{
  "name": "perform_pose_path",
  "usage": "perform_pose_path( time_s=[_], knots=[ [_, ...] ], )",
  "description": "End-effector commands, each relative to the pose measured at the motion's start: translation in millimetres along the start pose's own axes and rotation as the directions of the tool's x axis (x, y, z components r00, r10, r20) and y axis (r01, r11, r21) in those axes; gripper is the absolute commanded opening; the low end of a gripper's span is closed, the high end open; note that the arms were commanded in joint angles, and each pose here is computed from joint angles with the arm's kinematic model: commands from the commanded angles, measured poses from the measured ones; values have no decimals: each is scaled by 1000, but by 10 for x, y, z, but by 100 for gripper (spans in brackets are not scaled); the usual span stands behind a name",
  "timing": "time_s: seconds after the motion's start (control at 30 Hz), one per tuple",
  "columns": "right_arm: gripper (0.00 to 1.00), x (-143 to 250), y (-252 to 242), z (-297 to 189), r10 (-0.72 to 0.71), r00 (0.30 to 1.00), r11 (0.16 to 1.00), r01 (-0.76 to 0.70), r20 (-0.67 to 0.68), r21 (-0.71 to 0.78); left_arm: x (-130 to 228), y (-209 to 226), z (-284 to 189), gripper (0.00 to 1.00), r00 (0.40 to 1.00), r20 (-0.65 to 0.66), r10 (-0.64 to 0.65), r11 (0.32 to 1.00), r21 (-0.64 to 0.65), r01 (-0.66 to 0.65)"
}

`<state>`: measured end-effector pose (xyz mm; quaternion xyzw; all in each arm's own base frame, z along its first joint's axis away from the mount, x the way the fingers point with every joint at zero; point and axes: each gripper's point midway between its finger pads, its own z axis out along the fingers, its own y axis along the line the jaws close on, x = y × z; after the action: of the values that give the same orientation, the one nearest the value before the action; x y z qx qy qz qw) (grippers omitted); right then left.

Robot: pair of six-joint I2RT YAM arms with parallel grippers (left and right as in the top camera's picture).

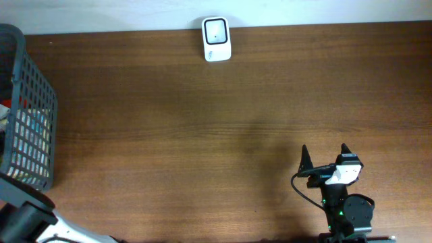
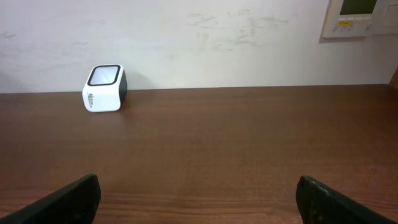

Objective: Scan the item barcode
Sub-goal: 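Reach left gripper into basket, grasp green snack pack, place on table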

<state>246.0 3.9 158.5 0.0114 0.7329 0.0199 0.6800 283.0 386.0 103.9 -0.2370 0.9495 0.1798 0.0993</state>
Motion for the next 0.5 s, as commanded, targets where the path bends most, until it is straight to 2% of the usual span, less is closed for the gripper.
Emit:
perform_pose_path(
  time_s=[0.0, 0.03, 0.07, 0.2, 0.27, 0.33, 0.47],
  knots=[
    [99, 32, 11, 1, -8, 1000, 1000, 8, -5, -4, 130, -85, 276, 100, 993, -63, 100, 995, 30, -99],
    [99, 33, 11, 2, -8, 1000, 1000, 8, -5, -4, 142, -93, 320, 97, 992, -69, 103, 994, 34, -101],
    [99, 33, 11, 2, -8, 1000, 1000, 8, -6, -4, 163, -117, 389, 88, 991, -81, 105, 994, 41, -102],
    [99, 33, 11, 2, -8, 1000, 1000, 8, -6, -4, 156, -169, 440, 10, 991, -81, 110, 993, 56, -105],
    [99, 33, 11, 2, -8, 1000, 1000, 8, -5, -4, 113, -172, 385, 3, 992, -67, 110, 993, 50, -107],
    [99, 33, 11, 2, -8, 1000, 1000, 8, -6, -4, -48, -166, 196, 3, 996, -16, 91, 996, 28, -90],
    [99, 33, 11, 2, -8, 1000, 1000, 8, -6, -4, -622, -10, -732, 1, 974, 225, -42, 998, -39, 52]
  ],
)
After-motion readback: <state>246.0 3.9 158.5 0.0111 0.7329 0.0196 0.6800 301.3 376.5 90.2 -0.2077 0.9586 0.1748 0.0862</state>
